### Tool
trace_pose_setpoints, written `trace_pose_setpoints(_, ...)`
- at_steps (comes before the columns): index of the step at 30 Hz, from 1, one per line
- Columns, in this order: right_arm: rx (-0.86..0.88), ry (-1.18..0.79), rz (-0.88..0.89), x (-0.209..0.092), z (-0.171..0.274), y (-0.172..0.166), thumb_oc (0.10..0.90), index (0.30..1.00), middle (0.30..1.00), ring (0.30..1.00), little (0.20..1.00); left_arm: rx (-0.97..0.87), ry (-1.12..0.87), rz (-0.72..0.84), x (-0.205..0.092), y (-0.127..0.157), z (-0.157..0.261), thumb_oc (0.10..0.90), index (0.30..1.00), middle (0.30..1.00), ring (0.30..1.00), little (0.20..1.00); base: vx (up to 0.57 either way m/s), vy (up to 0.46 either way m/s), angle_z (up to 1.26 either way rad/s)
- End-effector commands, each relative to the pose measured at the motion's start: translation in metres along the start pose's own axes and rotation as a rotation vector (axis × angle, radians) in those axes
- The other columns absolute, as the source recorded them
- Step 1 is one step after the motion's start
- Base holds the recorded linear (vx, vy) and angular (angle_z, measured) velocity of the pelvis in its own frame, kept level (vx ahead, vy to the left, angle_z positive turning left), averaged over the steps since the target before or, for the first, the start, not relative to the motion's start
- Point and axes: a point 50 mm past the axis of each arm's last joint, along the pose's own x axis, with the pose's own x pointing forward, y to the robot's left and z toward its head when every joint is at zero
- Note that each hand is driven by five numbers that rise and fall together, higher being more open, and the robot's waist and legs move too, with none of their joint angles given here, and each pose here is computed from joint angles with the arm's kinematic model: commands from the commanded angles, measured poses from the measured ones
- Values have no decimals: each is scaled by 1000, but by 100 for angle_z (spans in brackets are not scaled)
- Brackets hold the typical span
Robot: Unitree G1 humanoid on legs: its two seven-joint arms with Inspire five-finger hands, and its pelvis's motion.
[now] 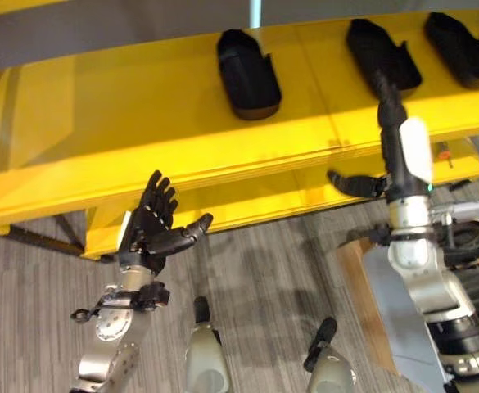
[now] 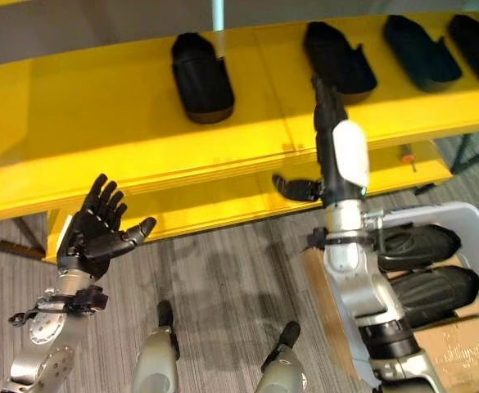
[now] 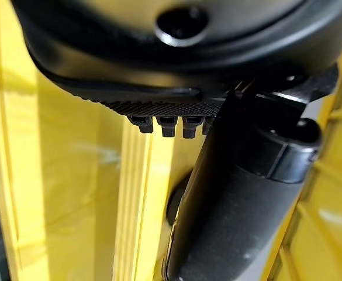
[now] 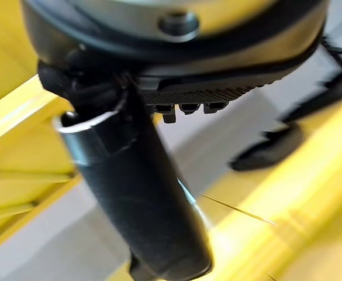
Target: Move parts from the plastic box to the shelf.
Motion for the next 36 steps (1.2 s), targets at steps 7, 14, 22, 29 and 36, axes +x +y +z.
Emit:
trace_pose_setpoints(7, 94, -414, -95, 14, 67, -35, 900, 1000, 1000, 1000, 1000, 65, -217, -13, -2, -1, 34, 900, 1000, 1000, 1000, 1000, -9, -113, -61)
trace_pose_setpoints(14, 110, -400, -62, 13, 63, -27, 900, 1000, 1000, 1000, 1000, 48, -190, -42, 2, -13, 23, 900, 1000, 1000, 1000, 1000, 64, -56, -61)
trace_pose_setpoints(22, 185, -378, 17, 4, 63, -15, 900, 1000, 1000, 1000, 1000, 91, -193, -71, 4, -14, 23, 900, 1000, 1000, 1000, 1000, 133, 196, -55)
trace_pose_setpoints(29, 191, -410, 25, 14, 73, -8, 900, 1000, 1000, 1000, 1000, 81, -215, -77, 8, -18, 28, 900, 1000, 1000, 1000, 1000, 49, 129, -80)
trace_pose_setpoints(36, 211, -469, 74, 29, 96, 15, 900, 1000, 1000, 1000, 1000, 99, -200, -77, 1, -12, 30, 900, 1000, 1000, 1000, 1000, 70, 1, -101)
